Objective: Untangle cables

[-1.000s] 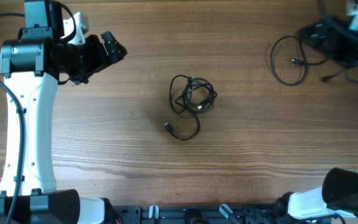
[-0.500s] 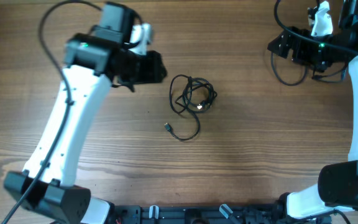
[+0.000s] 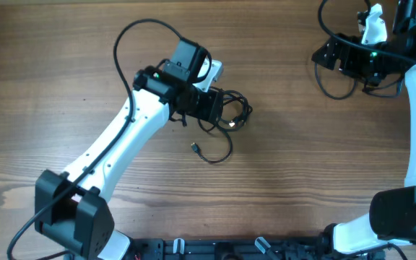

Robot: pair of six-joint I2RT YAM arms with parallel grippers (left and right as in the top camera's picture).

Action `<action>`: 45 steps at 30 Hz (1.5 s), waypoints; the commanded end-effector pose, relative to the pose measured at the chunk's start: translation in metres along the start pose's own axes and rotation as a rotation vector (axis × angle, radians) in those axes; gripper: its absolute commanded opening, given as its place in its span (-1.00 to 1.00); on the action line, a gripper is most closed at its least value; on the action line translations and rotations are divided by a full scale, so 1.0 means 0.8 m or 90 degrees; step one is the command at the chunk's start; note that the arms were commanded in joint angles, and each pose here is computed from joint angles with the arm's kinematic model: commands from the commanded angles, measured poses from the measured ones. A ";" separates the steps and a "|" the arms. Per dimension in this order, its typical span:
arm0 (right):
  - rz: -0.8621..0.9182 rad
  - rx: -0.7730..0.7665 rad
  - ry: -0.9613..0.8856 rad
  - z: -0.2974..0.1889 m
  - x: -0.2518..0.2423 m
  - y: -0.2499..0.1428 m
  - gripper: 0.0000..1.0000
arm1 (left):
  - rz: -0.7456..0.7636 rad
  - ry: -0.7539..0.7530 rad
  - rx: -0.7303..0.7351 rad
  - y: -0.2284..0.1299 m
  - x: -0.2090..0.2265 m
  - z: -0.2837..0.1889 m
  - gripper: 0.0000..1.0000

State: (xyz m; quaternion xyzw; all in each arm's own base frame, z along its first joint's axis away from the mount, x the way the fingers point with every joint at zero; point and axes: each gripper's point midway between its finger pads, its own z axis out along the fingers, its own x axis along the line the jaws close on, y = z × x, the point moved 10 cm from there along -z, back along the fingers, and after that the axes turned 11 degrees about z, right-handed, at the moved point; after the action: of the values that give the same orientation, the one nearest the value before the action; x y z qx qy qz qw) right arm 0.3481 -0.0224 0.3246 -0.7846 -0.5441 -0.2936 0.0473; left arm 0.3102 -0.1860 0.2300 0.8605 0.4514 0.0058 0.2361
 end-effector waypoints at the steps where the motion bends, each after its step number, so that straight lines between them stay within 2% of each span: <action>1: -0.009 0.014 -0.008 0.008 -0.004 -0.001 0.90 | -0.007 0.005 0.012 -0.020 0.007 0.030 0.16; 8: -0.006 0.018 -0.009 0.008 -0.004 -0.002 0.89 | -0.035 0.005 -0.002 -0.035 0.012 0.056 -0.10; 10: -0.004 0.022 -0.010 0.008 -0.004 -0.003 0.89 | -0.033 0.006 -0.009 -0.033 0.012 0.057 -0.24; 14: -0.002 0.027 -0.011 0.008 -0.005 -0.005 0.90 | -0.046 0.006 -0.023 -0.029 0.013 0.057 -0.86; 15: -0.003 0.028 -0.012 0.008 -0.005 -0.005 0.89 | -0.049 0.006 -0.027 -0.028 0.013 0.057 -0.92; 18: -0.003 0.028 -0.012 0.008 -0.005 -0.005 0.89 | -0.070 0.005 -0.042 -0.023 0.013 0.057 -0.92; 19: -0.004 0.028 -0.012 0.008 -0.005 -0.005 0.89 | -0.068 0.005 -0.047 -0.022 0.013 0.057 -0.75; 21: -0.004 0.028 -0.012 0.008 -0.005 -0.005 0.89 | -0.067 0.005 -0.050 -0.021 0.013 0.056 0.04; 23: -0.006 0.028 -0.012 0.008 -0.005 -0.005 0.89 | -0.065 0.012 -0.050 -0.021 0.014 0.056 0.40; 25: -0.006 0.028 -0.012 0.008 -0.005 -0.005 0.89 | -0.064 0.021 -0.052 -0.021 0.015 0.056 0.54; 30: -0.006 0.028 -0.012 0.008 -0.005 -0.005 0.89 | -0.012 0.023 -0.087 -0.009 0.015 0.060 0.55; 34: -0.005 0.029 -0.012 0.008 -0.005 -0.005 0.90 | 0.021 0.021 -0.097 -0.003 0.016 0.082 0.41; 36: -0.006 0.028 -0.012 0.008 -0.005 -0.005 0.89 | 0.019 0.021 -0.092 -0.003 0.018 0.090 0.24; 37: -0.006 0.028 -0.012 0.008 -0.005 -0.005 0.90 | 0.019 0.021 -0.091 -0.003 0.018 0.090 0.06; 38: -0.006 0.027 -0.012 0.008 -0.005 -0.005 0.90 | 0.019 0.021 -0.093 -0.003 0.018 0.090 -0.25; 39: -0.007 0.027 -0.012 0.008 -0.005 -0.005 0.90 | 0.020 0.021 -0.097 -0.002 0.018 0.090 -0.47; 45: -0.010 0.024 -0.011 0.008 -0.005 -0.004 0.89 | 0.023 0.022 -0.130 0.007 0.016 0.079 -0.58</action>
State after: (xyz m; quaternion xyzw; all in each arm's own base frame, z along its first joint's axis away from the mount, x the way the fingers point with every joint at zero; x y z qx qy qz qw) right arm 0.3445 -0.0218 0.3231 -0.7844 -0.5488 -0.2839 0.0545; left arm 0.3374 -0.2042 0.1671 0.8398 0.4431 0.0599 0.3077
